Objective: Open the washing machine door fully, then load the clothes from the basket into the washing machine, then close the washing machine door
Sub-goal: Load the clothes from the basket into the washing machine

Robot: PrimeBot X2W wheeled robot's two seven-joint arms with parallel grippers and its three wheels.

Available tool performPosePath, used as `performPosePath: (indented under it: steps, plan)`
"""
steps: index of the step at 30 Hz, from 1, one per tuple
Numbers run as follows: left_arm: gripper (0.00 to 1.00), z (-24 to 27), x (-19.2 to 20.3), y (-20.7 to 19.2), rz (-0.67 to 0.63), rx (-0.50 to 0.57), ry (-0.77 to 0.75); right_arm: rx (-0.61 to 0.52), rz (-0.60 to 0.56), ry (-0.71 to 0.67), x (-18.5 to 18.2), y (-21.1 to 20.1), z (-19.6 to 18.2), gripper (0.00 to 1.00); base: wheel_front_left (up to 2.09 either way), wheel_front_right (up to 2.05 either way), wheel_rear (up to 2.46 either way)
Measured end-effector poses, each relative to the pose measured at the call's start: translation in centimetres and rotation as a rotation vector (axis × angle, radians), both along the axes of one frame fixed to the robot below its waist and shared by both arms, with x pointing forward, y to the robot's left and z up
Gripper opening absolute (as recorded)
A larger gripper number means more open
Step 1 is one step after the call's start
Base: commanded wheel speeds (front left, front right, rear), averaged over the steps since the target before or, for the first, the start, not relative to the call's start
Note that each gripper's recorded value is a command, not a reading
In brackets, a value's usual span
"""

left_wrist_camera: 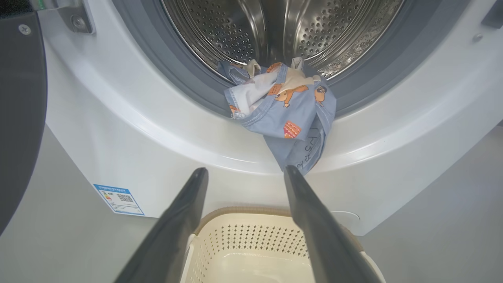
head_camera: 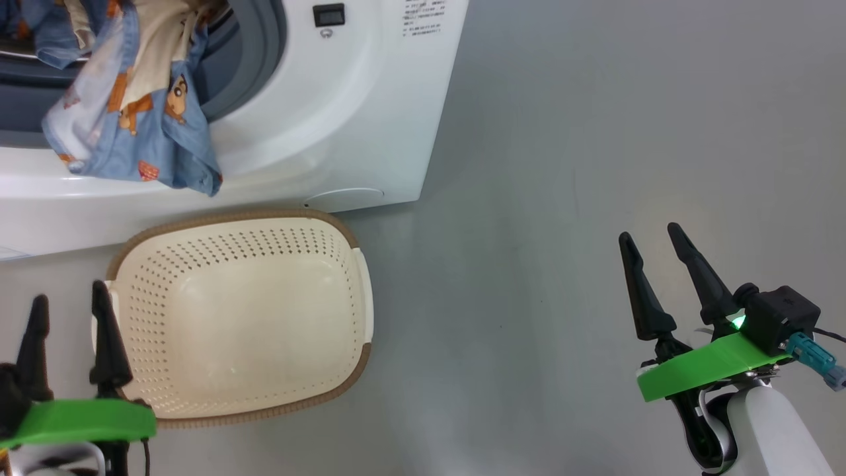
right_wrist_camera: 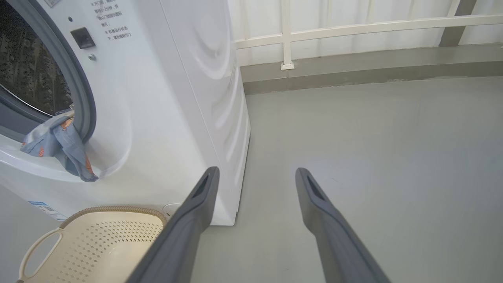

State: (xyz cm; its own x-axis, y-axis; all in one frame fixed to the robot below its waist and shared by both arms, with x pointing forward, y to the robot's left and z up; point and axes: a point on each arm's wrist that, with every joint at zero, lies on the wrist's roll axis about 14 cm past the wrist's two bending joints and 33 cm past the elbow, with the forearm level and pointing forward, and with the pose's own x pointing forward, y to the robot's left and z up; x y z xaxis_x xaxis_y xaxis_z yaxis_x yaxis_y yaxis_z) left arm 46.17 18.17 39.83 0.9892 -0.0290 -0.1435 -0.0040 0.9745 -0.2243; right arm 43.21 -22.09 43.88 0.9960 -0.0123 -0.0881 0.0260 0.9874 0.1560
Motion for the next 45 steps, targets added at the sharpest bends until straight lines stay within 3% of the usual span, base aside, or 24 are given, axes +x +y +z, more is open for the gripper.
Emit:
performPosePath:
  steps: [29, 45]
  plan:
    - [1.0, -6.4, 9.5, -7.8, -0.233, -0.05, 0.12, 0.0, -0.032, 0.04, 1.9, -0.6, -2.4, 1.0, 0.0, 0.0, 0.0]
    - [1.0, -7.2, 13.3, -9.5, -0.255, -0.083, 0.117, -0.009, -0.078, 0.071, 1.0, -1.7, -3.2, 1.0, 0.0, 0.0, 0.0]
